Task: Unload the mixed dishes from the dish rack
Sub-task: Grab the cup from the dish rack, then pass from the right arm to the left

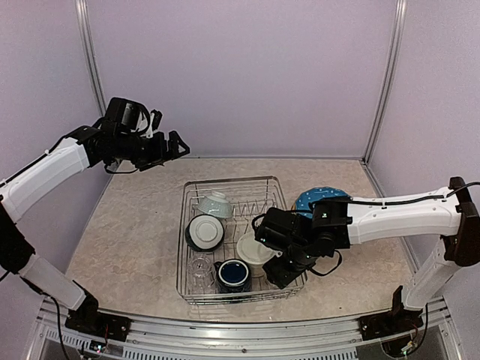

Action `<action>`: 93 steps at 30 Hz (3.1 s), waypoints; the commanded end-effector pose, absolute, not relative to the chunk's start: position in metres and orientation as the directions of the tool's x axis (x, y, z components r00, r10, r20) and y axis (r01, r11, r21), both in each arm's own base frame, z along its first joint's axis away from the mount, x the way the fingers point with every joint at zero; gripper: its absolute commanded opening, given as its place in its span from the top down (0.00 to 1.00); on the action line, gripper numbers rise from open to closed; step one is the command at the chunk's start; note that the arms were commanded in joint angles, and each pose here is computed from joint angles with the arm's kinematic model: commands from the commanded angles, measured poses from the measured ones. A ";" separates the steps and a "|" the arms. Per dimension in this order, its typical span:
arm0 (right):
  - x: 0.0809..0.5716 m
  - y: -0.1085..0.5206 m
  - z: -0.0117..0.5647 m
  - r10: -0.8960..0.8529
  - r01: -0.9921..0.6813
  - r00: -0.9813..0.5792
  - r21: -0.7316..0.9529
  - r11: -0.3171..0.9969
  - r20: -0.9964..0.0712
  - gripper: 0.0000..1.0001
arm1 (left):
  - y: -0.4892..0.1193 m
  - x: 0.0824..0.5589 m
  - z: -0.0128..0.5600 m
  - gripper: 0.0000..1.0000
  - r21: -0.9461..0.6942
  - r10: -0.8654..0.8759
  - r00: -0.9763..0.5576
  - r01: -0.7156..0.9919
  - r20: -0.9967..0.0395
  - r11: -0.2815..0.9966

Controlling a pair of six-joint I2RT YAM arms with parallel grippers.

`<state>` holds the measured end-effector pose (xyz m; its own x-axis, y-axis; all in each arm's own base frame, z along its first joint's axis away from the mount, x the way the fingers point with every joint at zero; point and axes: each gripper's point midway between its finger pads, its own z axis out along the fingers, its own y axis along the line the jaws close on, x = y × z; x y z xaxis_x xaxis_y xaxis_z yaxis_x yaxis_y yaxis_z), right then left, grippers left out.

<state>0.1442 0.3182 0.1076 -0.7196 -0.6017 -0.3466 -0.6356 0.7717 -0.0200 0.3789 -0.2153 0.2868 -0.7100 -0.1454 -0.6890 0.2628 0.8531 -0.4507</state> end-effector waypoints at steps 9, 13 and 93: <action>0.146 0.324 0.156 -0.530 -0.628 -0.694 0.051 0.776 -0.487 0.87 | -0.227 0.376 0.286 0.01 -0.418 -0.097 -0.716 0.287 -0.692 0.862; 0.142 0.324 0.171 -0.513 -0.638 -0.689 0.093 0.764 -0.512 1.00 | -0.226 0.375 0.289 0.01 -0.413 -0.097 -0.709 0.289 -0.698 0.864; 0.309 0.410 0.326 0.328 -0.746 -0.525 0.610 0.267 -0.785 0.07 | -0.319 0.286 0.353 1.00 -0.782 0.071 -0.783 0.622 -0.618 0.044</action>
